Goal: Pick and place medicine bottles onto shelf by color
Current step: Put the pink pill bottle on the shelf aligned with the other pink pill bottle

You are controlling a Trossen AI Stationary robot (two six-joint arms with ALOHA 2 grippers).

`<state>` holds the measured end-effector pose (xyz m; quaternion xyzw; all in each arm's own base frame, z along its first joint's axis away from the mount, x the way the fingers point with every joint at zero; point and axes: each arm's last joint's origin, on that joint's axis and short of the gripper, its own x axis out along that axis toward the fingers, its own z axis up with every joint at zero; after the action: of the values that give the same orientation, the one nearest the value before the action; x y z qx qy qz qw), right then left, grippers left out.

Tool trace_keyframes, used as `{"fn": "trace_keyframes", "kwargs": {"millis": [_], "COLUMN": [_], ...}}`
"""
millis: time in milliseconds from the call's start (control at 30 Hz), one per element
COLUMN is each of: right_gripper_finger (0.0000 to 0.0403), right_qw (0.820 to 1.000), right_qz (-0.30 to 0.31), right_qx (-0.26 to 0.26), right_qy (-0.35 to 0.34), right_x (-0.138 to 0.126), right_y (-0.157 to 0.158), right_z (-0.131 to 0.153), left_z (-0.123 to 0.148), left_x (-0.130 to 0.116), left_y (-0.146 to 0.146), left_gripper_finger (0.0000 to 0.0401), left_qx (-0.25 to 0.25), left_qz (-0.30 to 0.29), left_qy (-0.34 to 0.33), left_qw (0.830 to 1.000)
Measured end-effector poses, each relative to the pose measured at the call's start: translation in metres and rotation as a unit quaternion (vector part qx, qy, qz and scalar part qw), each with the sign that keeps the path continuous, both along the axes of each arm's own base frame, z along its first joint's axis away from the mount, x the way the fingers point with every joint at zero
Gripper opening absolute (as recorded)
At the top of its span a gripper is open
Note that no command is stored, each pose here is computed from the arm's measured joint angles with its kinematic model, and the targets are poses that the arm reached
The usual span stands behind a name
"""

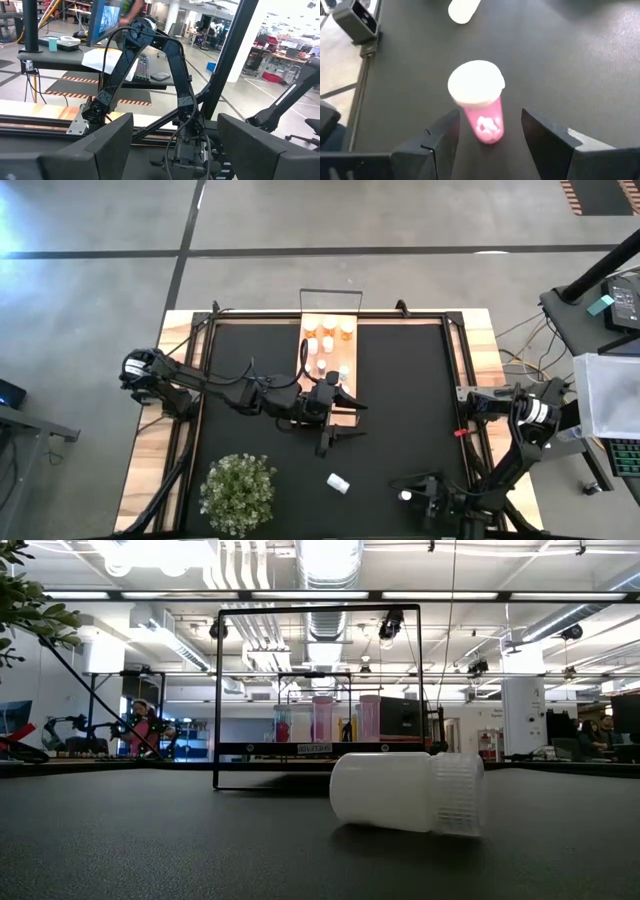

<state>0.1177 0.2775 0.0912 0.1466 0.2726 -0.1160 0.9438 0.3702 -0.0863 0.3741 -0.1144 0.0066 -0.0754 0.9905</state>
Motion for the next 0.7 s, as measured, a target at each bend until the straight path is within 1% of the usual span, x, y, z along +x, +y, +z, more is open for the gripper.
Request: {"fn": "trace_keyframes", "kwargs": {"millis": [233, 433, 567, 700], "right_gripper_finger": [0.0203, 0.0199, 0.0173, 0.0134], "right_qw": [1.0, 1.0, 1.0, 1.0], "right_qz": [-0.004, -0.009, -0.01, -0.01], "right_qx": [-0.014, -0.015, -0.011, -0.005], "right_qy": [-0.004, -0.005, -0.006, -0.008], "right_x": [0.0057, 0.0086, 0.0088, 0.0092], "right_y": [-0.0024, -0.0037, -0.0031, -0.0022], "right_z": [-0.001, -0.001, -0.0008, -0.0006], "left_z": [-0.0001, -0.0002, -0.0003, -0.0004], "left_x": [0.0, 0.0, 0.0, 0.0], "left_y": [0.0, 0.0001, 0.0001, 0.0001], "left_gripper_finger": [0.0271, 0.0271, 0.0271, 0.0271], "left_qx": [0.0, 0.0, 0.0, 0.001], "left_qz": [0.0, 0.0, 0.0, 0.0], "left_qy": [0.0, 0.001, 0.001, 0.002], "left_qw": [1.0, 1.0, 1.0, 1.0]}}
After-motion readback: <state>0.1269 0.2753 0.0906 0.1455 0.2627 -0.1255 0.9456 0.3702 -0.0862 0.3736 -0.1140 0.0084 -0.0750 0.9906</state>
